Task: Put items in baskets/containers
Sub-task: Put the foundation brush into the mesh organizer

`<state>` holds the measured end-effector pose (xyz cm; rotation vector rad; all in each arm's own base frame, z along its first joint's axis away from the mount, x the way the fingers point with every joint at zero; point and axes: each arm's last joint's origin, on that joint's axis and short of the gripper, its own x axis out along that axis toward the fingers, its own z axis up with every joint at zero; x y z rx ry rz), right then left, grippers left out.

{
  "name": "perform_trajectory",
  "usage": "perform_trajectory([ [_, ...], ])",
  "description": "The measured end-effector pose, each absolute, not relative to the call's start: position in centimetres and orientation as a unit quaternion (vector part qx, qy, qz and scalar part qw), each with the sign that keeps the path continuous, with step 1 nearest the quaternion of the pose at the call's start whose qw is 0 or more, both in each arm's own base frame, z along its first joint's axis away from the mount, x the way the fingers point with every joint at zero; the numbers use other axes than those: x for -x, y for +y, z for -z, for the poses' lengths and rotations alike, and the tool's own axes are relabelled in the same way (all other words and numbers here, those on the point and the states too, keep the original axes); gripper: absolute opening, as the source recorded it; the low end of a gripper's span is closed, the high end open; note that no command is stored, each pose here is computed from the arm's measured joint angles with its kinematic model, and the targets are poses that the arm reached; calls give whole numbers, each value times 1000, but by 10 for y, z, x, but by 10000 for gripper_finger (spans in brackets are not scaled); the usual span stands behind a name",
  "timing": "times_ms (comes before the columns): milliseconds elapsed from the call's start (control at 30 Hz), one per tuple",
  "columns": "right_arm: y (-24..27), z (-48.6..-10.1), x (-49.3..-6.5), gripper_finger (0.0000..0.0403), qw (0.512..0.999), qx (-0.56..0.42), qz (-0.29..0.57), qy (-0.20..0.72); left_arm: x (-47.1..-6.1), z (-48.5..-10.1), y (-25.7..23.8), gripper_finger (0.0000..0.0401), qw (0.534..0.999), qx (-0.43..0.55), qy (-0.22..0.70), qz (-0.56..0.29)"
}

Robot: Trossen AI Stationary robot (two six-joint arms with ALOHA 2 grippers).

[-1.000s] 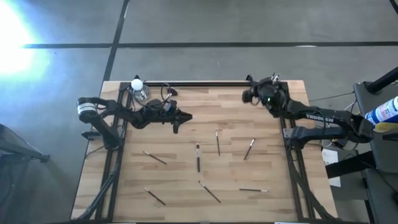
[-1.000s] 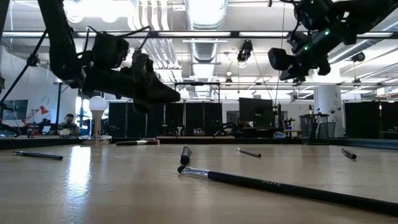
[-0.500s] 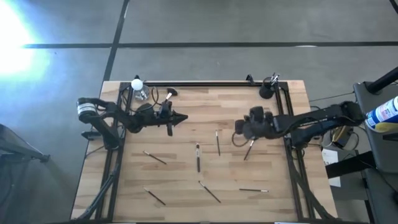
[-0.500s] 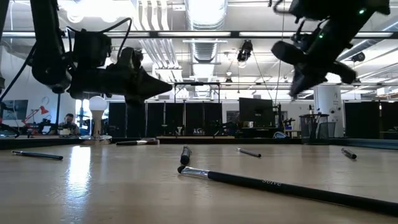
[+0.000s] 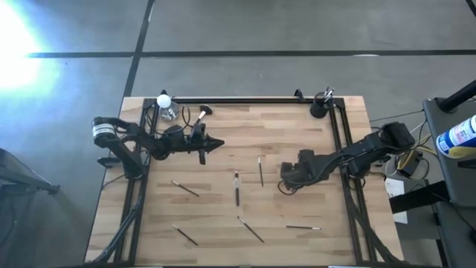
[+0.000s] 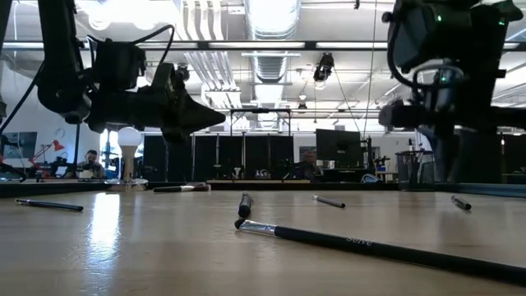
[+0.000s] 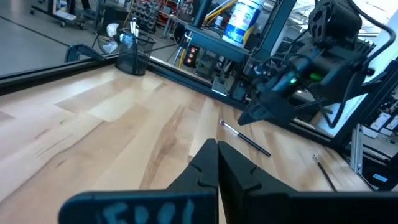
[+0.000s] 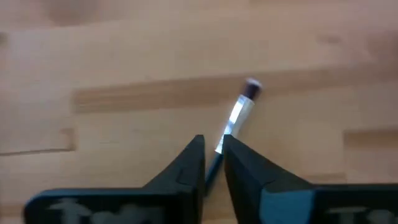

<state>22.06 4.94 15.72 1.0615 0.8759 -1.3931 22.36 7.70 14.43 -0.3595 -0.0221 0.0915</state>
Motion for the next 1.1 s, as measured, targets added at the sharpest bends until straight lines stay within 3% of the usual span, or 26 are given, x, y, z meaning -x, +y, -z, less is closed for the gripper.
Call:
perform_trajectory([
  [267,41,-145,-210,131,493,-461,650,349,-223,-143,77,0,983,178,-6,-46],
  [467,22,-138,-209,142,487,-460,663,335,-223,-143,77,0,983,179,-3,-47],
  [733,9,-126,-210,107,494,-476,648,330,-223,-142,77,0,984,173,-1,-47],
  [1100,11,-127,-218,24,512,-467,632,347,-223,-141,77,0,984,174,3,-48],
])
